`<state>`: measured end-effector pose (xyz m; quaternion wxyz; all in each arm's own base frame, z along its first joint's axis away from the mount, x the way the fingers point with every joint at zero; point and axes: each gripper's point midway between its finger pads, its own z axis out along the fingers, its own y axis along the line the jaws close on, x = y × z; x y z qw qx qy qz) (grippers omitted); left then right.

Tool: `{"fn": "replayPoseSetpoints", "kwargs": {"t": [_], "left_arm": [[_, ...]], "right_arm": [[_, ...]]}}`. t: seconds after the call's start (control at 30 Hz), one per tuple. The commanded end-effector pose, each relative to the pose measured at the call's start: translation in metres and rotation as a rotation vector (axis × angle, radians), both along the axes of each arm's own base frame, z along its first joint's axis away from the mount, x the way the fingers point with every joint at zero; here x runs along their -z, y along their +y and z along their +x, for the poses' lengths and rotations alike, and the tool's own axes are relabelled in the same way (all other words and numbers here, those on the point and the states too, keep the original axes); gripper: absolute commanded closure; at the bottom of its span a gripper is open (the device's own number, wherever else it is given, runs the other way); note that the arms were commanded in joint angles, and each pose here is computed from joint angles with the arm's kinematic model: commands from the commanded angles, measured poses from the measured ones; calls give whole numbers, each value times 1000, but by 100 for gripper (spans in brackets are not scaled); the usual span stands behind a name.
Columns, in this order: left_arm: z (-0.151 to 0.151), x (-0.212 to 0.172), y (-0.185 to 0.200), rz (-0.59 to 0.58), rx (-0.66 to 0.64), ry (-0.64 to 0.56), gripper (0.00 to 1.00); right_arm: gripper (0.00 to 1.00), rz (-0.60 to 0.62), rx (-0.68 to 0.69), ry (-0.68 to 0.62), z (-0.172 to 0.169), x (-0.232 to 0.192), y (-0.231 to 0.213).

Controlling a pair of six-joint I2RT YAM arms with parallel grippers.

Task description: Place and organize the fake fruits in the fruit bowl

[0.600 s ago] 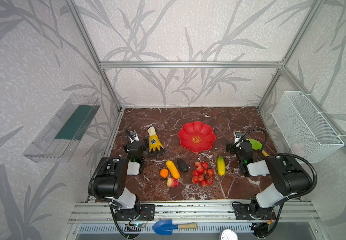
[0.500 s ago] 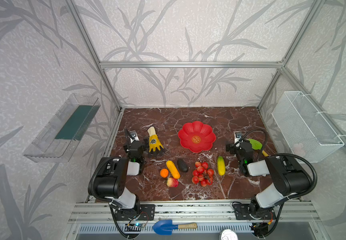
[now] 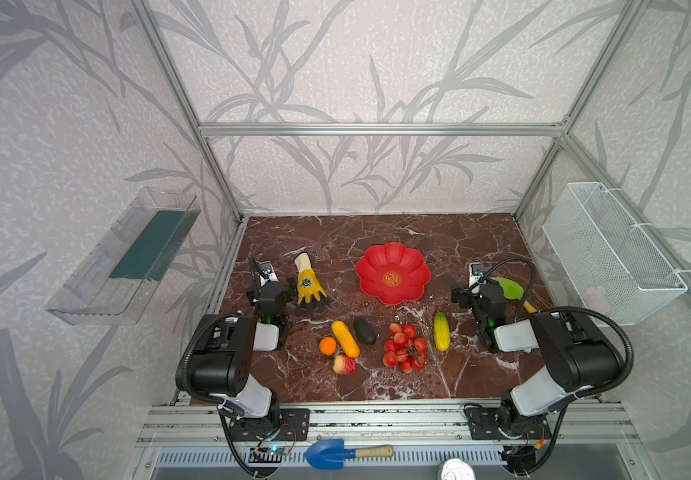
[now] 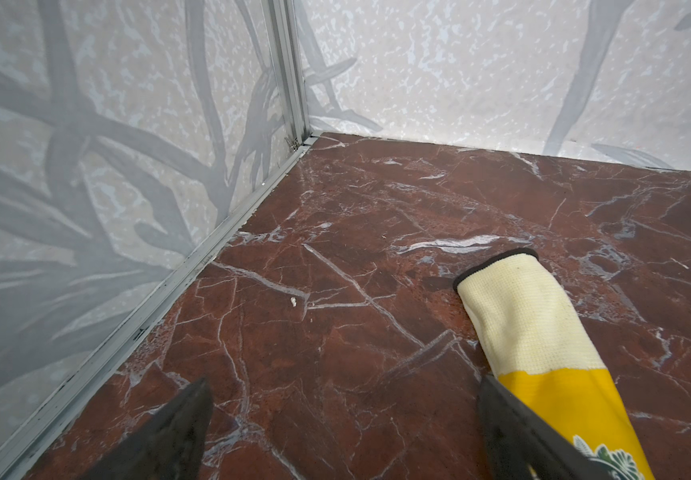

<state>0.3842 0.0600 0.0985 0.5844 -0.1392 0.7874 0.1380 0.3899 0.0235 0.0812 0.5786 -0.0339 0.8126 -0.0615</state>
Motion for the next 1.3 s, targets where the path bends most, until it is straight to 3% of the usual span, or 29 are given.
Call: {"fn": "replayPoseSetpoints", "kwargs": {"t": [0.0, 0.27, 0.33, 0.4, 0.47, 0.53, 0.6, 0.67, 0.73, 0.87, 1.07, 1.27], "left_arm": [[1, -1, 2, 8, -2, -4, 1], [-5, -6, 5, 8, -26, -39, 1], [-15, -12, 8, -9, -46, -76, 2], [-18, -23, -8, 31, 53, -127, 4], [-28, -40, -7, 90, -26, -146, 4], [-35, -62, -1, 113, -99, -156, 2], [-43, -88, 8, 9, -176, -197, 1], [-51, -97, 10, -152, -222, -196, 1], [-59, -99, 5, -301, -225, -193, 1], [-64, -94, -17, -448, -106, -219, 1], [-76, -80, -32, -534, -43, -163, 3], [-81, -67, -40, -596, -23, -130, 4]], "right_arm": [[1, 11, 15, -42, 6, -14, -3], [1, 6, 58, -79, 1, -22, -9], [1, -20, 54, -114, -6, -42, -5], [1, -55, 139, -29, -8, -74, -5], [1, 34, 144, 78, -11, -101, 0], [1, 118, 75, 54, -8, -126, 16], [1, 235, 49, 28, -9, -133, 25], [0, 293, -104, 75, -18, -125, 50], [5, 348, -97, 162, -30, -110, 55], [11, 399, -98, 427, -67, -68, 73], [11, 292, -127, 626, -125, -11, 101], [14, 256, -95, 689, -134, 29, 107]]}}
